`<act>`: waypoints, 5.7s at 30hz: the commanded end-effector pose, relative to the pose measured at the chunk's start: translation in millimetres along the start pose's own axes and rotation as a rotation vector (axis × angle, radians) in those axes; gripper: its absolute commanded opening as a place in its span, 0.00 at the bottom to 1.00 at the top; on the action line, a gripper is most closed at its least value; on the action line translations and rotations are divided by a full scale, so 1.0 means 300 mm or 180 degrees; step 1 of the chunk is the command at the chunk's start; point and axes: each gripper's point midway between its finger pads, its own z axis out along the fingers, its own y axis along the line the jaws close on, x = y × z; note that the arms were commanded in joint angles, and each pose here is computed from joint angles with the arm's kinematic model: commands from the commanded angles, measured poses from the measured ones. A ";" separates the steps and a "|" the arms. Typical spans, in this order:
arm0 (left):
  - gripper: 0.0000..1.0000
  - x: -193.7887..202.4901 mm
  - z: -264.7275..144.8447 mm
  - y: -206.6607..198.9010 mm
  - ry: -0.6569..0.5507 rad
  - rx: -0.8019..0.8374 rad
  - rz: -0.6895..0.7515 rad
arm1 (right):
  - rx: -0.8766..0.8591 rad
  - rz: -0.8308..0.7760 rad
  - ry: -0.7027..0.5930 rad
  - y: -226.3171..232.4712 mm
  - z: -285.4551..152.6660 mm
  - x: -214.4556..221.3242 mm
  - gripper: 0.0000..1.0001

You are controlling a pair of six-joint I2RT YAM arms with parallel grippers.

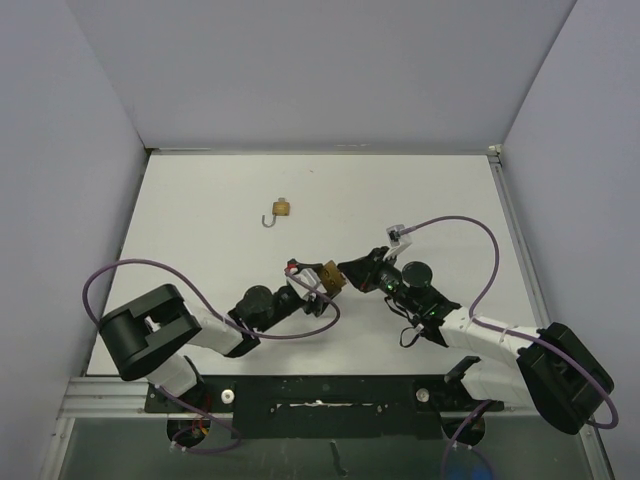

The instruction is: Unlock with the key

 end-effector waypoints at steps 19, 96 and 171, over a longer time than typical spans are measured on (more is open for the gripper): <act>0.00 -0.425 0.051 0.100 -0.1247 -0.0370 -0.0196 | -0.0181 0.0163 0.0421 0.051 0.015 0.094 0.00; 0.00 -0.216 0.193 0.245 0.0209 -0.1643 -0.0633 | 0.0883 0.1028 0.0059 -0.193 -0.059 -0.166 0.61; 0.00 -0.353 0.230 0.227 0.0213 -0.1797 -0.2619 | 0.1168 -0.0221 -0.0088 -0.271 0.030 -0.018 0.98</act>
